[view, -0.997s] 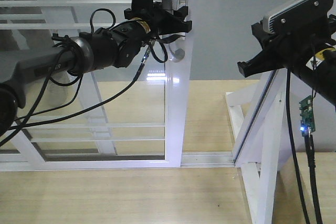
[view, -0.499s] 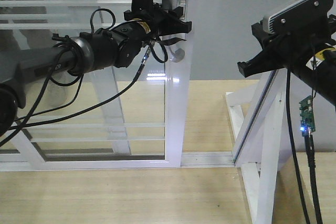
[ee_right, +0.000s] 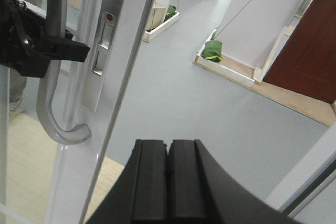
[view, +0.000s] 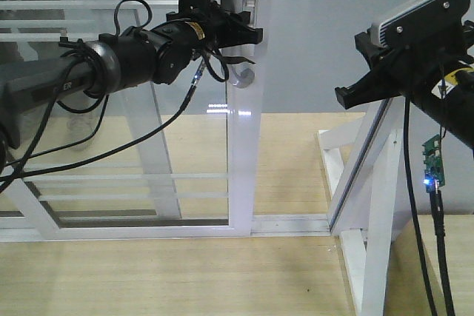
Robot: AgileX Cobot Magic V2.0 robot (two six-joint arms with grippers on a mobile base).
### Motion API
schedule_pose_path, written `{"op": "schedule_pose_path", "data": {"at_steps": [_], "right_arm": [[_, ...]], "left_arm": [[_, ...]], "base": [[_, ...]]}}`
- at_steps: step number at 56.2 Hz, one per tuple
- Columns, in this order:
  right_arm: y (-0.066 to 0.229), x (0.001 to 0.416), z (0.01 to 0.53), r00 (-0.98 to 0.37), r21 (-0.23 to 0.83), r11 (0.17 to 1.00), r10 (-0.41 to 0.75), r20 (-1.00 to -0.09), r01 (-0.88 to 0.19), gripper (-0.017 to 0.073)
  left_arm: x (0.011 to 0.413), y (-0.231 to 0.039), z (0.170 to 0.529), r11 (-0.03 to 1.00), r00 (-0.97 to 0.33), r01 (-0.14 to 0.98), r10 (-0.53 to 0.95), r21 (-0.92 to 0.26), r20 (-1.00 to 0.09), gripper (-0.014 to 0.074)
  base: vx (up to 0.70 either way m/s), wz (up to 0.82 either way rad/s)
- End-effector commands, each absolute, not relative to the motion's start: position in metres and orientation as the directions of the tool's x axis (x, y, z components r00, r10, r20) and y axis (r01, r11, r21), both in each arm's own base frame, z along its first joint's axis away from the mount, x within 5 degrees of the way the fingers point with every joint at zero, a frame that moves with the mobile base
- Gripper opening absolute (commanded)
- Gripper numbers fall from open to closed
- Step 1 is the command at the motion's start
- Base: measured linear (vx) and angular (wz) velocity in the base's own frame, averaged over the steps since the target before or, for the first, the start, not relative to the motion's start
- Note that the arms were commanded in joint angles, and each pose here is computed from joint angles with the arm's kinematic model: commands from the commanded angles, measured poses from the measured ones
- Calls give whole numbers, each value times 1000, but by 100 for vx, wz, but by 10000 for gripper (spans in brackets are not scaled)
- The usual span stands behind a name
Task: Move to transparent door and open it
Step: 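Pull the handle with the left gripper, sliding the door away from the right gripper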
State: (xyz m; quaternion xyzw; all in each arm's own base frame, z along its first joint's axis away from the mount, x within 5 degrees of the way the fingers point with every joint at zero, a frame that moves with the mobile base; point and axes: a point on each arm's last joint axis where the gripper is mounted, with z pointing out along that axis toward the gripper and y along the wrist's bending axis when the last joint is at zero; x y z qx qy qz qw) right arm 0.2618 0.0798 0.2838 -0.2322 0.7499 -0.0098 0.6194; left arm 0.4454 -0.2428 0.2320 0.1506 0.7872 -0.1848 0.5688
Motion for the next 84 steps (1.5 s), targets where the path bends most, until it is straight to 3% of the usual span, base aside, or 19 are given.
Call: {"op": "schedule_pose_path", "data": {"at_steps": [1, 34, 49, 67, 84], "right_arm": [[78, 264, 306, -9, -317, 903, -334, -943, -289, -6], [78, 264, 305, -10, -316, 904, -333, -943, -289, -6], [78, 264, 305, -10, -316, 904, -333, -943, -289, -6], [78, 264, 305, -10, -313, 905, -329, -944, -289, -6], [78, 264, 305, -12, -308, 907, -325, -946, -288, -6]], "left_arm": [[446, -221, 282, 897, -218, 419, -50, -140, -975, -4], [457, -175, 282, 940, -332, 316, -15, -127, -943, -4], [458, -145, 299, 959, -342, 258, -26, -121, -939, -4], [446, -125, 327, 969, -321, 245, 74, -7, -944, -1], [442, -86, 337, 988, -393, 152, 58, -3, -918, 0]], "base": [[0, 0], [0, 0], [0, 0], [0, 0], [0, 0]]}}
